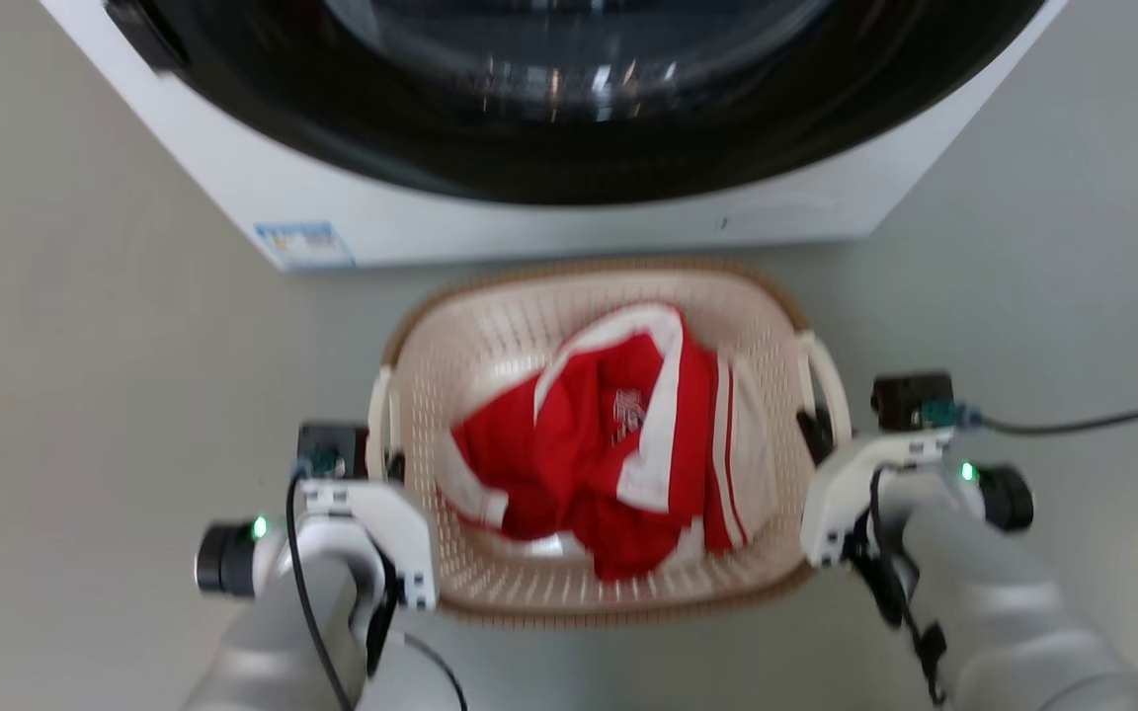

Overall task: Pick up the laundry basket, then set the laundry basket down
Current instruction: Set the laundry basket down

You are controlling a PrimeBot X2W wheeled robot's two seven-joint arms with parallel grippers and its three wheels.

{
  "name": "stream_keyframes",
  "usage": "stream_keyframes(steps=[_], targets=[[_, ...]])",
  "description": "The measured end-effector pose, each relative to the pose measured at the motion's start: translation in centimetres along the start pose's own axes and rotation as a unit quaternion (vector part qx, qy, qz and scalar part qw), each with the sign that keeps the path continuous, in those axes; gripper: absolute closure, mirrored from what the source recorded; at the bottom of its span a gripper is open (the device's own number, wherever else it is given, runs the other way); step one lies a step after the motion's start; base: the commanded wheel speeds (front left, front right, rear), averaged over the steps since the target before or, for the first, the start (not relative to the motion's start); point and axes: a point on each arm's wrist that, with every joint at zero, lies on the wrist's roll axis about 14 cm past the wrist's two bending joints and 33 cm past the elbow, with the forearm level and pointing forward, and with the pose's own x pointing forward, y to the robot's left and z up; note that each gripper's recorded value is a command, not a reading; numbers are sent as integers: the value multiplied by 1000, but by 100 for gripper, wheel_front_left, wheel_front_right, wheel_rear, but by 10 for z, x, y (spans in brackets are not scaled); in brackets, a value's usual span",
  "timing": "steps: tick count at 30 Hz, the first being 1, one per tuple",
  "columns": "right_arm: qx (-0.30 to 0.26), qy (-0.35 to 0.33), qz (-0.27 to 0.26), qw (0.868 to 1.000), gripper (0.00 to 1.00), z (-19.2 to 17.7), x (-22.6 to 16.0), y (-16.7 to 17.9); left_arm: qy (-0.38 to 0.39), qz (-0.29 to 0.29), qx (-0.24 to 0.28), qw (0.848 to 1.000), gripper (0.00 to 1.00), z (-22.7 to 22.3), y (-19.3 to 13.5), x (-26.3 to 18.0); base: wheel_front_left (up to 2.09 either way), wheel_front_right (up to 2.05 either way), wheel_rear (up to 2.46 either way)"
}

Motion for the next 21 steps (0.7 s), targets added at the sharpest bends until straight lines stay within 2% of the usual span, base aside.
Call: stream_keyframes(steps=[11,21], targets=[[-7,34,3,999,100,-11,83,-17,26,7,5,1000,100,-6,18,74,0,0,0],[-4,59,0,998,100,-40,132,-31,45,14,6,999,100,-28,31,118,0,0,0]])
